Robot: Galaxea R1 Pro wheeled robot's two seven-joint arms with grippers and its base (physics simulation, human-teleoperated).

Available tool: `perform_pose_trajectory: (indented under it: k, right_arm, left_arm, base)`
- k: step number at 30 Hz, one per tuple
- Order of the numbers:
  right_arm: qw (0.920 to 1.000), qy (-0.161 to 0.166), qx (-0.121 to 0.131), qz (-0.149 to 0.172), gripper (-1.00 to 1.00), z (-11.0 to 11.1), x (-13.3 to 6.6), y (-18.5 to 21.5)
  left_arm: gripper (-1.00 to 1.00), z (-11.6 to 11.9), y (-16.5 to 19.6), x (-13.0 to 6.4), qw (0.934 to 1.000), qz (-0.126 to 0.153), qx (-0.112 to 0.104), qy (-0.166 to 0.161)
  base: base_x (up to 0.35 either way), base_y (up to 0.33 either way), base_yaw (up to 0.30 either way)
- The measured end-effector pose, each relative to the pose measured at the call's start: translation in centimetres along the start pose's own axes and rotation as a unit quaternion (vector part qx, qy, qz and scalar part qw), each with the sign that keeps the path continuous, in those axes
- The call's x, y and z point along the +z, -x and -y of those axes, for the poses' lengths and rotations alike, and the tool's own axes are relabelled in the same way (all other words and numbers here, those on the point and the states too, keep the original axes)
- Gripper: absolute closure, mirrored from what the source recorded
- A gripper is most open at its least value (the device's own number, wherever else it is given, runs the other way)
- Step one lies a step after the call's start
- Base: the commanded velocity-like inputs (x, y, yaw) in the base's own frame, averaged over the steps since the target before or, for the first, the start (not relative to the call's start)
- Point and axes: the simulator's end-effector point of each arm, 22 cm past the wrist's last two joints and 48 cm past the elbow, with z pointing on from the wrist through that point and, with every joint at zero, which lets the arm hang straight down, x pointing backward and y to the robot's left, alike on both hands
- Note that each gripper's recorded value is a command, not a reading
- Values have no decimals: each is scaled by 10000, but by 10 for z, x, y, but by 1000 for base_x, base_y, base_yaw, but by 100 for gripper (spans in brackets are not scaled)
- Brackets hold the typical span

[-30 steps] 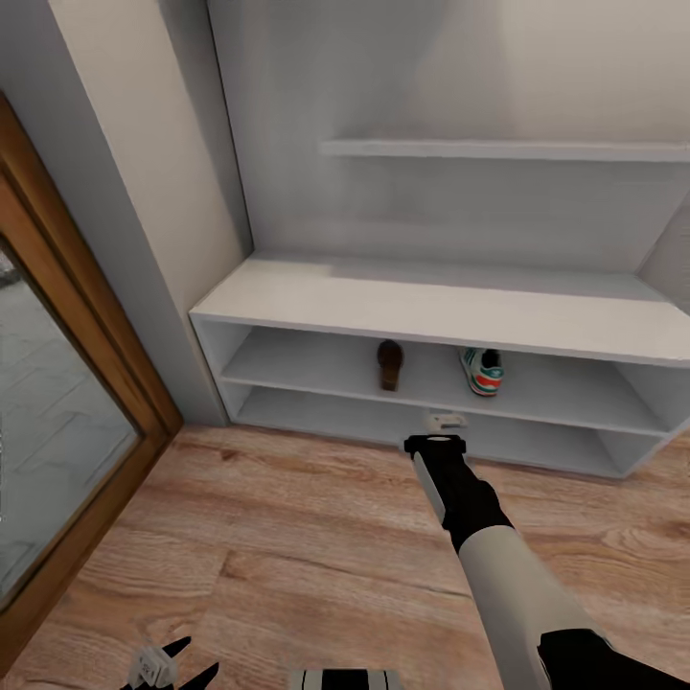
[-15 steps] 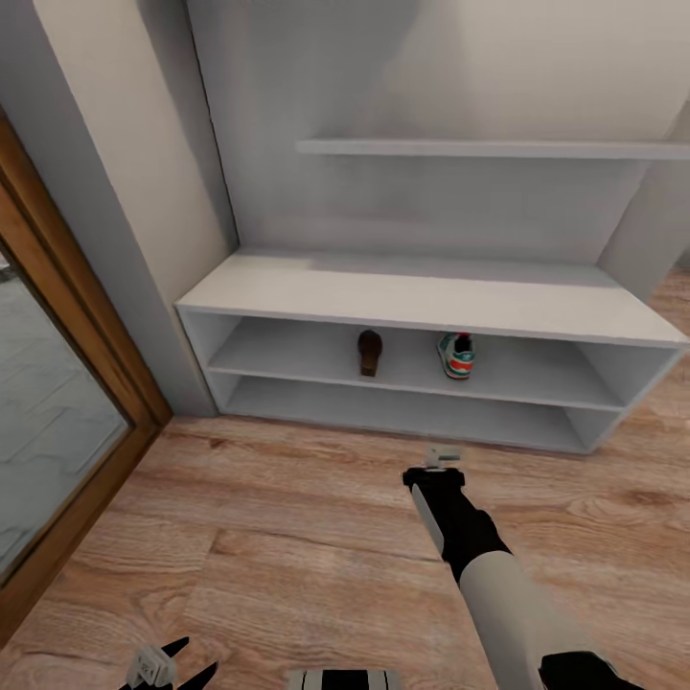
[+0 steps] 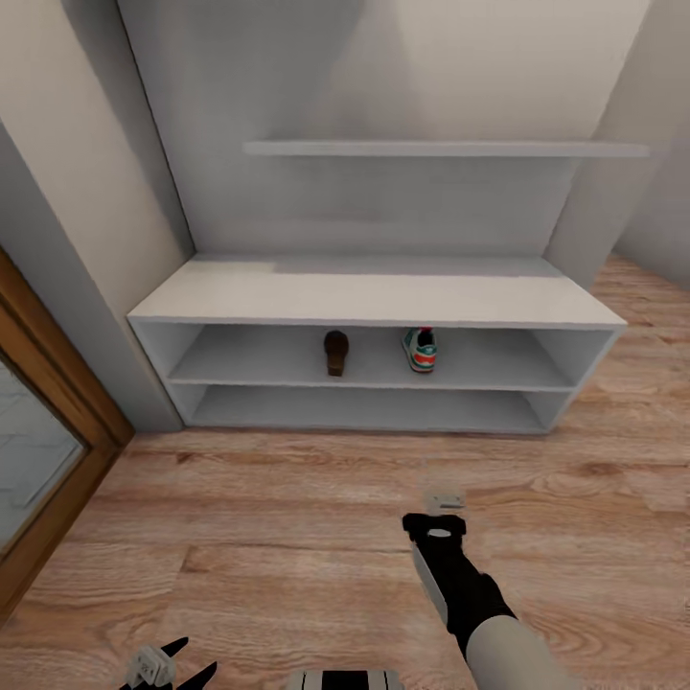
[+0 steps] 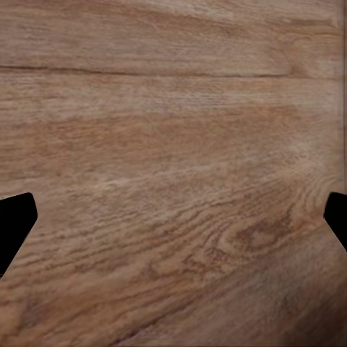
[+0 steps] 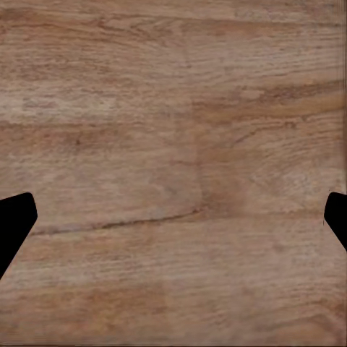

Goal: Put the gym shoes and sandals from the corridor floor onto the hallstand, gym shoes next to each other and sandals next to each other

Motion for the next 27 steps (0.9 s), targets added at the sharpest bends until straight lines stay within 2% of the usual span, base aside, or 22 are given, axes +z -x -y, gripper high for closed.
perform_pose_trajectory:
  k: [5,10,11,14,18,19,21,25,27]
  right_arm:
    - [10000,62,5,40,-100,1,4,-31]
    - [9990,434,-113,36,-100,13,15,-58]
    - [9981,600,-167,0,-100,19,18,-68]
    - [9962,825,-260,-81,-100,33,23,-84]
    - [9932,1072,-393,-244,-100,64,29,-114]
    - [9911,1227,-439,-278,-100,76,29,-130]
    - [9894,1345,-482,-261,-100,92,28,-143]
    - [9887,1394,-503,-229,-100,126,25,-163]
    - [9891,1389,-427,-232,-100,145,23,-172]
  left_arm:
    - [-100,0,0,0,10000,-5,-3,5]
    - [-100,-4,-1,0,10000,-4,-7,99]
    - [-100,-7,-1,1,9998,-1,-8,188]
    - [-100,-15,-1,1,9993,5,-7,371]
    - [-100,-26,-1,1,9979,12,1,655]
    - [-100,-29,-1,1,9972,16,-2,741]
    - [-100,-31,-1,1,9969,18,-6,792]
    - [-100,-34,-1,0,9964,13,-12,849]
    - [-100,-36,-1,-1,9962,8,-14,873]
  base:
    - [0,0,-187]
    - [0,0,-182]
    - [0,0,-194]
    - [0,0,-208]
    - [0,0,-235]
    - [0,0,-253]
    - [0,0,-265]
    - [0,0,-281]
    - [0,0,-290]
